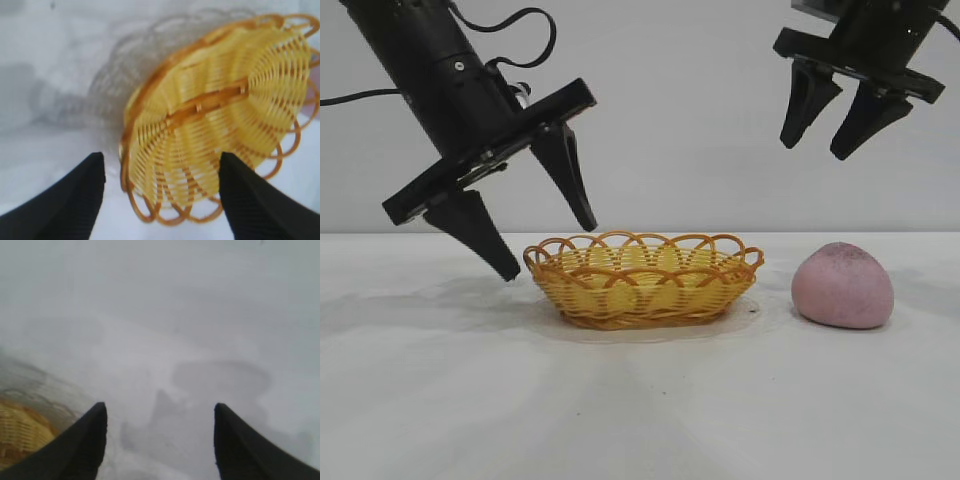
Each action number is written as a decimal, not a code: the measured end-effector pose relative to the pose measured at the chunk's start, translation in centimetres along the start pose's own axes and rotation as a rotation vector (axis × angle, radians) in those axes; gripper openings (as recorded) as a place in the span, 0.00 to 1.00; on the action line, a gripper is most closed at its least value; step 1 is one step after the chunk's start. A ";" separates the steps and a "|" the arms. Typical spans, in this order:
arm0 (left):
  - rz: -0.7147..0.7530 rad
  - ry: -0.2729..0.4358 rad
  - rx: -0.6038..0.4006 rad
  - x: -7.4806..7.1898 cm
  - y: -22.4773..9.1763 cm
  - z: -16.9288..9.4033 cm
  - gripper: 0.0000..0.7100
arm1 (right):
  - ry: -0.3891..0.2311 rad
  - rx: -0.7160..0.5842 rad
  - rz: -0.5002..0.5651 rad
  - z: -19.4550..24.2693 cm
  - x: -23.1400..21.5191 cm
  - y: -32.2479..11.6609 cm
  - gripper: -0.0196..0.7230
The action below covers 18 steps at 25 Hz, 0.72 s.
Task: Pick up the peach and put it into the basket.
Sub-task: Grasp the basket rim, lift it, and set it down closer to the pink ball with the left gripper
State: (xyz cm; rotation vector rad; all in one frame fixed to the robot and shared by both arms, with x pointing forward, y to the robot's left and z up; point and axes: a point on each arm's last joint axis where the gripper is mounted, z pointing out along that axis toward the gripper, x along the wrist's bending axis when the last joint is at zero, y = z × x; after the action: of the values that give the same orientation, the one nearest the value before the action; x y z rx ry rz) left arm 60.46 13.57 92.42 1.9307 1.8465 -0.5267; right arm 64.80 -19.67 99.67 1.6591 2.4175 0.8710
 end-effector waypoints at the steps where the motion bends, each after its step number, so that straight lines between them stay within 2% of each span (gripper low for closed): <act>1: 0.014 0.010 0.016 0.0 -0.2 -0.2 0.68 | 0.012 0.027 -0.004 -0.1 0.1 -0.2 0.56; 2: 0.027 0.023 0.026 0.1 -0.3 -0.5 0.68 | 0.024 0.054 -0.011 -0.3 0.3 -0.5 0.56; 3: 0.040 0.036 0.038 0.3 -0.4 -0.8 0.68 | 0.035 0.078 -0.018 -0.5 0.5 -0.7 0.62; 4: 0.059 0.057 0.042 0.5 -0.5 -1.3 0.68 | 0.044 0.109 -0.029 -0.6 0.6 -0.9 0.64; 7: 0.122 0.122 0.022 0.8 -0.6 -3.5 0.68 | 0.072 0.174 -0.041 -1.1 1.0 -1.5 0.63; 12: 0.252 0.253 -0.072 0.2 -1.3 -8.8 0.68 | 0.087 0.230 -0.043 -1.2 1.1 -2.0 0.63; 15: 0.307 0.407 -0.098 0.5 -2.0 -11.7 0.68 | 0.085 0.231 -0.042 -1.2 1.1 -2.0 0.63; 18: 0.260 0.607 -0.057 2.6 -2.6 -13.9 0.68 | 0.084 0.229 -0.040 -1.2 1.1 -2.0 0.63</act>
State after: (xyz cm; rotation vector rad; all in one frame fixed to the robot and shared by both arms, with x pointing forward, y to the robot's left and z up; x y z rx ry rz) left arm 57.83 23.32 102.63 2.4195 1.8542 0.2226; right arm 62.25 -19.75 99.96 1.6688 2.6867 0.6933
